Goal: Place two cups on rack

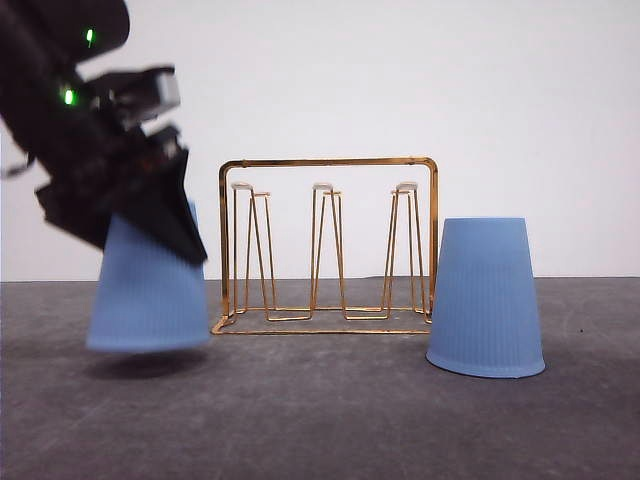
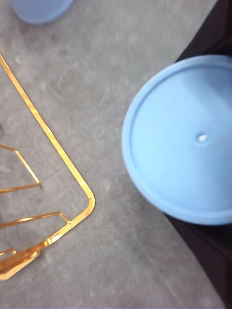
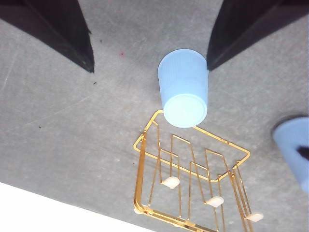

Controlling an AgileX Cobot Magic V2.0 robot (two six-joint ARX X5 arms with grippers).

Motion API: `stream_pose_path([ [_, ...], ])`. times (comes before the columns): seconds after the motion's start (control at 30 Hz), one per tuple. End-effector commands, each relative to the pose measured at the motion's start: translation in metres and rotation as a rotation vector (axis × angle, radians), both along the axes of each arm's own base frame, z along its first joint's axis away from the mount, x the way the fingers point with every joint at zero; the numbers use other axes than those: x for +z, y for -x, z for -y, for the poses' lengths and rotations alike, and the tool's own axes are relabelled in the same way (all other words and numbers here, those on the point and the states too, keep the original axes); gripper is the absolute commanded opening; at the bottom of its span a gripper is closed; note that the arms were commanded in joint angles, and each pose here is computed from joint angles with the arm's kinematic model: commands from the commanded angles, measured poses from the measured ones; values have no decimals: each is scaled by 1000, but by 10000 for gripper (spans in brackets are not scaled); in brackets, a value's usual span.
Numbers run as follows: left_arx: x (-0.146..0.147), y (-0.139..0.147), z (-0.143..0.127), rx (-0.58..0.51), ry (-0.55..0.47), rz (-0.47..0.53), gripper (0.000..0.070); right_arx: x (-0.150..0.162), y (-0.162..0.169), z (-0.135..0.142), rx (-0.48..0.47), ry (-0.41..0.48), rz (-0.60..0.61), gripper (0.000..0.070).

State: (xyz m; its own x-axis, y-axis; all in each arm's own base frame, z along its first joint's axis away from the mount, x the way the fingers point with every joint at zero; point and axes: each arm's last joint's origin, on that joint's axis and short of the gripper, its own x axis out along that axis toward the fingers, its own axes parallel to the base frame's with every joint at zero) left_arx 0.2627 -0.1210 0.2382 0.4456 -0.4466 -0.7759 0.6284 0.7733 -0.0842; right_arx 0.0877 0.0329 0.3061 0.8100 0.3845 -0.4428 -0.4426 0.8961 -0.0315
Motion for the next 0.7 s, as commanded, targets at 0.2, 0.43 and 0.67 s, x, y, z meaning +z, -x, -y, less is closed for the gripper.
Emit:
stream_pose_path([
  [0.2,81,-9,6,55,78,57,229,6,-1,-1,-8,-34,26,471],
  [0.43,111,-23,17,104,213,288,229,7,-1,-1,-8,-39,41,471],
  [0.67,98,-37,31,129,183,322,230,7,-1,-1,-8,-38,41,471],
])
